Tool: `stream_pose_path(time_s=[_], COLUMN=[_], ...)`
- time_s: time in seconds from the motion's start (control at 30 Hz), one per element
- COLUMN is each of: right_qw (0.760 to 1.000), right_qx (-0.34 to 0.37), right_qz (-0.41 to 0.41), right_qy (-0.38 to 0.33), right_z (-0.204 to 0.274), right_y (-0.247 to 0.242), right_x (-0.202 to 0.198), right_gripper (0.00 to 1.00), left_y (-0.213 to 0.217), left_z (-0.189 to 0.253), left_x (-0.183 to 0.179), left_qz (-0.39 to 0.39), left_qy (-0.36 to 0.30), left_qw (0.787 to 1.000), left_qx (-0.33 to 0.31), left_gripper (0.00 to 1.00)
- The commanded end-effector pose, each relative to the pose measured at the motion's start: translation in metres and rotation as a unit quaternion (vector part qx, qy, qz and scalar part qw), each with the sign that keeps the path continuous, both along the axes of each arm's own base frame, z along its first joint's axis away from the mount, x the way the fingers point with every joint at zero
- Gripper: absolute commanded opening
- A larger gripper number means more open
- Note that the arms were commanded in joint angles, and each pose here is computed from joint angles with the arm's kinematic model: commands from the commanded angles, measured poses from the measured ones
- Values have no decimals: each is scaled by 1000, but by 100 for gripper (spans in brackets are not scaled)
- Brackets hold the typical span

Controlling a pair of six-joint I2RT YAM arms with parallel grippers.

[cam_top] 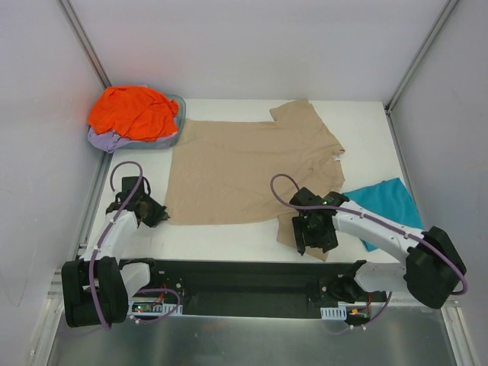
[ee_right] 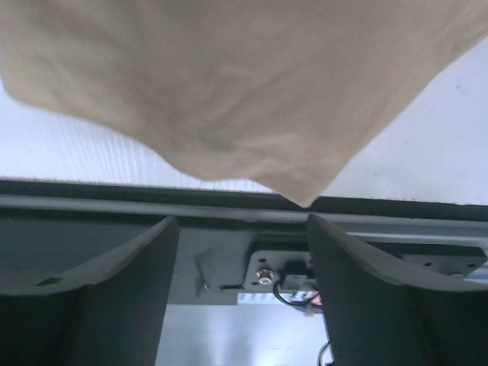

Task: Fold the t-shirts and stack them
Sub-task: Grap the side of the flattened tshirt closest away from the robot with both arms

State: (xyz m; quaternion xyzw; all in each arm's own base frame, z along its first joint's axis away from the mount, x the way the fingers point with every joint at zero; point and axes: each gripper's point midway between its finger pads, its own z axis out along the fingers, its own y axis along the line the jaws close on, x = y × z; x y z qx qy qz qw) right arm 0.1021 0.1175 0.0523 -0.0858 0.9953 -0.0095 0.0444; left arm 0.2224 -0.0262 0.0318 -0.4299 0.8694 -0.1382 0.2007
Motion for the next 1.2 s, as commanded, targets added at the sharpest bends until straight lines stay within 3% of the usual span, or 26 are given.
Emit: stream_pose_path(time_s=[0.0, 0.17, 0.27, 0.37, 0.47, 0.5, 0.53, 0.87, 1.03, 1.17], right_qw=[1000, 998, 998, 997, 995, 995, 994, 989, 991, 995], right_qx=[-4, -41, -27, -5, 19, 23, 28, 10, 11, 1], right_qz=[-21, -11, -13, -22, -27, -27, -33, -66, -54, -42], right_qy=[-4, 47, 56, 77, 94, 97, 105, 131, 123, 88], right_z=[-15, -38, -43, -46, -45, -43, -41, -10, 1, 17], right_y=[11, 3, 7, 12, 18, 18, 17, -11, -12, -15], right_x=[20, 18, 20, 17, 12, 9, 2, -52, -53, -37], right_gripper=[65, 62, 55, 43, 22, 8, 1, 1, 1, 1], left_y=[0, 1, 2, 3, 2, 2, 1, 2, -4, -3], left_z=[-2, -3, -3, -3, 0, 1, 1, -3, -7, 6], left_x=[-4, -5, -5, -6, -4, -4, -5, -41, -53, -46], left_qz=[4, 7, 10, 9, 10, 11, 12, 54, 54, 59], left_qy=[2, 5, 6, 10, 9, 7, 8, 26, 41, 16], left_qw=[1000, 1000, 1000, 1000, 1000, 1000, 1000, 998, 998, 998], left_qx=[3, 8, 10, 12, 10, 7, 4, 5, -10, -10], left_gripper=[0, 0, 0, 0, 0, 0, 0, 0, 0, 0])
